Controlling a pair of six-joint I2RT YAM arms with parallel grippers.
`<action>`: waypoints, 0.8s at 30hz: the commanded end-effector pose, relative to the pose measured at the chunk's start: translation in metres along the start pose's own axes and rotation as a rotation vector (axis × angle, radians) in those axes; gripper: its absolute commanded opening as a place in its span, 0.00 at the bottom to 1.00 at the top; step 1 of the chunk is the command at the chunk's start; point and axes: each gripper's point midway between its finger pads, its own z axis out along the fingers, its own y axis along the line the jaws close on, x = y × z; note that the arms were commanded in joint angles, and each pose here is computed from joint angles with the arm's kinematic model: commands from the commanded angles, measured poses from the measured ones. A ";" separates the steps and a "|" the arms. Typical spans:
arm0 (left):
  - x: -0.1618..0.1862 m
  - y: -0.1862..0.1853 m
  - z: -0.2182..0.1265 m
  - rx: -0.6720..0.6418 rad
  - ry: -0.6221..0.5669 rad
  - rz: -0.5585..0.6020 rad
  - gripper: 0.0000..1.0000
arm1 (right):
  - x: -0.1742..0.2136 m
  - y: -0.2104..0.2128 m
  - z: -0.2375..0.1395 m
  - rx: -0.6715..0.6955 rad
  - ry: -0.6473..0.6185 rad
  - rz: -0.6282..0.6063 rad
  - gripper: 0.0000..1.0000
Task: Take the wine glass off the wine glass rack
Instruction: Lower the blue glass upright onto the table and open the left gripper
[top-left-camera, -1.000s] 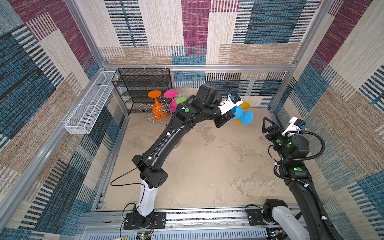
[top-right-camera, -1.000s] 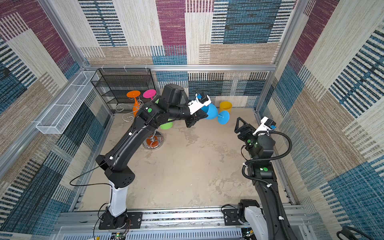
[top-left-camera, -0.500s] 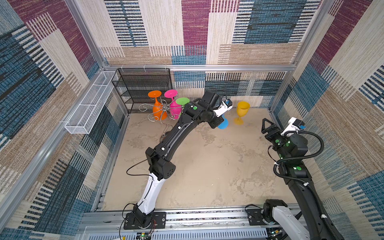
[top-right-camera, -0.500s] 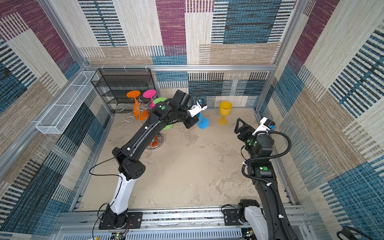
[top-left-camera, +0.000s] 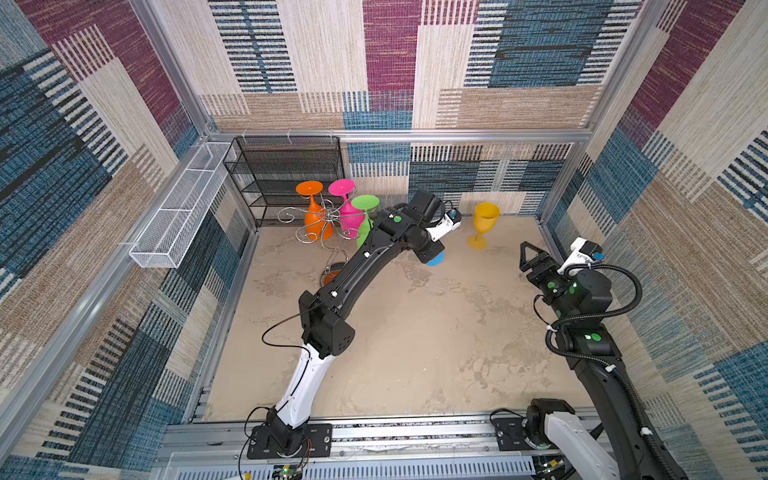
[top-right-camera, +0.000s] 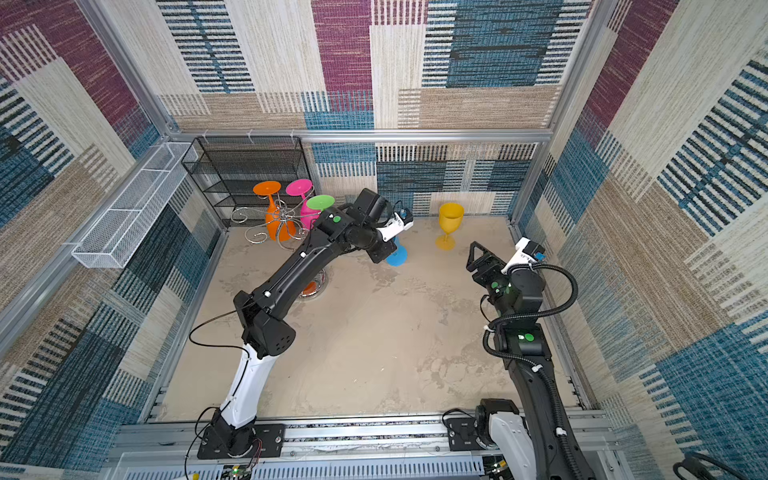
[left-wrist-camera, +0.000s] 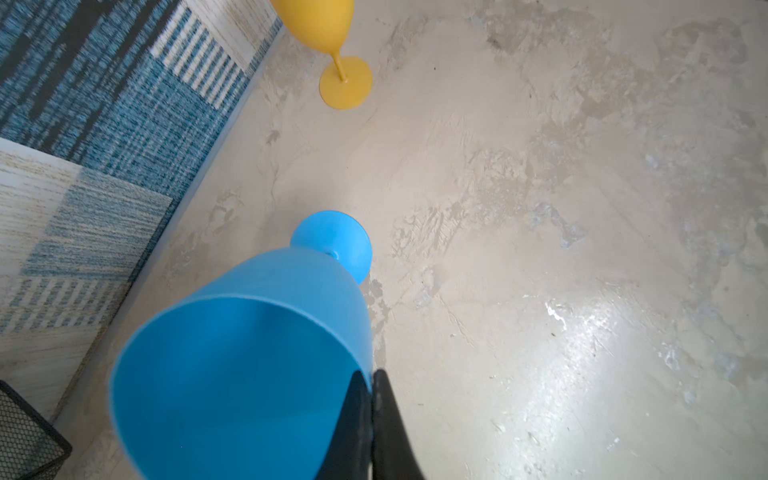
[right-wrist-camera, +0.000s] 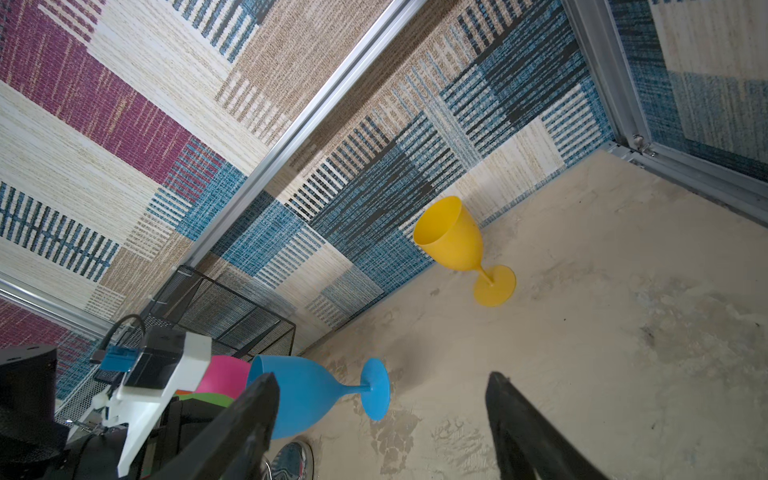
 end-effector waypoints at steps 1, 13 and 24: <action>0.015 0.005 0.006 -0.043 0.068 0.033 0.00 | 0.002 0.003 0.001 -0.024 0.008 0.010 0.80; 0.040 0.009 0.025 -0.070 0.174 0.026 0.00 | 0.007 0.002 0.003 -0.026 0.022 0.018 0.79; 0.053 0.007 0.037 -0.067 0.227 0.045 0.00 | 0.011 0.000 0.003 -0.025 0.028 0.018 0.79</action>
